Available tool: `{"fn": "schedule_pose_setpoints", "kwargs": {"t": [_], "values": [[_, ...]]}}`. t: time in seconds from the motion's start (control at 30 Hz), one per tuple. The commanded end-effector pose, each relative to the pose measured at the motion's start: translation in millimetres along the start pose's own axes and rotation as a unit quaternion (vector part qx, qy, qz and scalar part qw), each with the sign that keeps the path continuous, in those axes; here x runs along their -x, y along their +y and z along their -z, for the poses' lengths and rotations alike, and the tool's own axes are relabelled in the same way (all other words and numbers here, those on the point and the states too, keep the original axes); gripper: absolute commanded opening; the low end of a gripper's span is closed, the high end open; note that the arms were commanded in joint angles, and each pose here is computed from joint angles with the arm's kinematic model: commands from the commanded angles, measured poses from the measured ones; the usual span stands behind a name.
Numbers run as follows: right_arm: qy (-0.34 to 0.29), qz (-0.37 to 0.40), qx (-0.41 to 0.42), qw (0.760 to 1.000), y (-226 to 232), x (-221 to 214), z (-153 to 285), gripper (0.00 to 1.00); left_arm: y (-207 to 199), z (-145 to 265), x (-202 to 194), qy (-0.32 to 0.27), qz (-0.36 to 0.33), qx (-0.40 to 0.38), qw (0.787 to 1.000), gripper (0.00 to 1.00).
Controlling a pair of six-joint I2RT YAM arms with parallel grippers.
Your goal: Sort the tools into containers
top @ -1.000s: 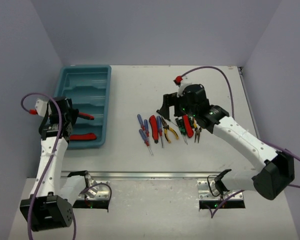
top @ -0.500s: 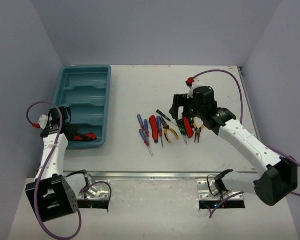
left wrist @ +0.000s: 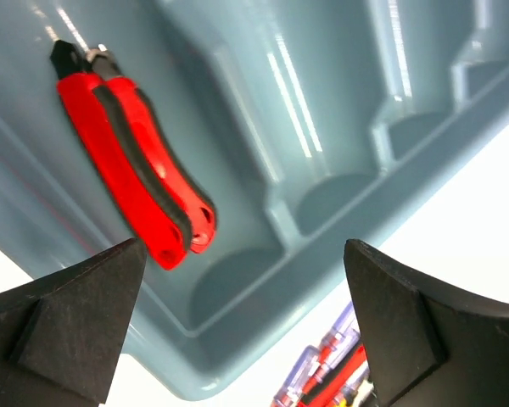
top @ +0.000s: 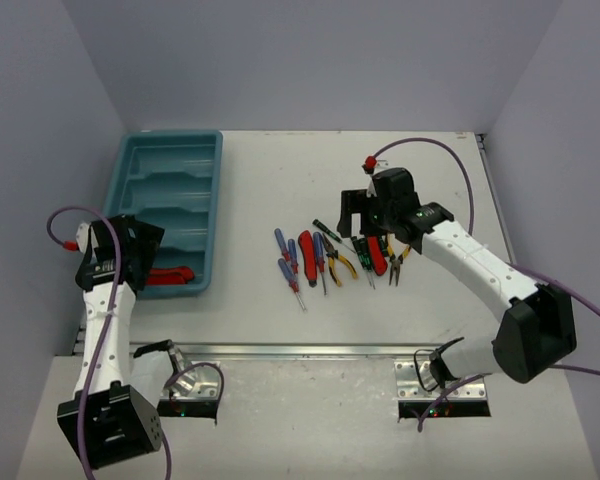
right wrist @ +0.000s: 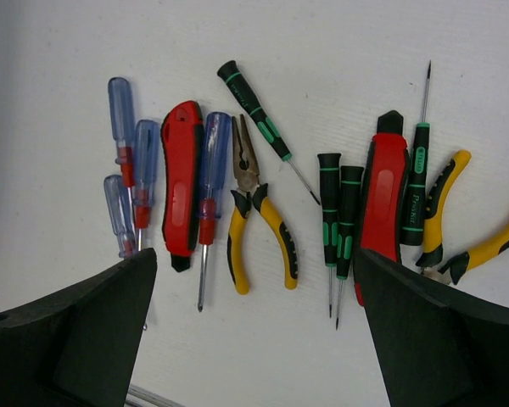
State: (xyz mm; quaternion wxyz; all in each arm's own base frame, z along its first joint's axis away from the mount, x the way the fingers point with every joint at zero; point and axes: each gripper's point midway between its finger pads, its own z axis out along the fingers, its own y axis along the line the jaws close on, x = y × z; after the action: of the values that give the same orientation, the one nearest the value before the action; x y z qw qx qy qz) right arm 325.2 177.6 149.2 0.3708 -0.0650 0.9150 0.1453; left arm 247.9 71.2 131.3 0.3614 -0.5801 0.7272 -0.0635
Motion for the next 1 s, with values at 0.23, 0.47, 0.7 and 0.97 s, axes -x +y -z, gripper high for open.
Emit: {"fn": "schedule_pose_setpoints", "kwargs": {"t": [0.23,0.47,0.7,0.97], "values": [[0.126,0.031,-0.157,0.979,-74,-30,-41,0.55,-92,65,-11,0.021,-0.167,-0.299,0.939,1.0],[0.191,0.04,-0.173,0.965,-94,-69,-57,0.5,-82,52,-17,0.024,-0.228,-0.277,0.933,1.0],[0.228,0.043,-0.172,0.957,-99,-90,-70,0.46,-82,43,-37,0.058,-0.245,-0.289,0.924,1.0],[0.255,0.041,-0.162,0.952,-100,-111,-79,0.43,-84,47,-37,0.054,-0.248,-0.295,0.921,1.0]]}}
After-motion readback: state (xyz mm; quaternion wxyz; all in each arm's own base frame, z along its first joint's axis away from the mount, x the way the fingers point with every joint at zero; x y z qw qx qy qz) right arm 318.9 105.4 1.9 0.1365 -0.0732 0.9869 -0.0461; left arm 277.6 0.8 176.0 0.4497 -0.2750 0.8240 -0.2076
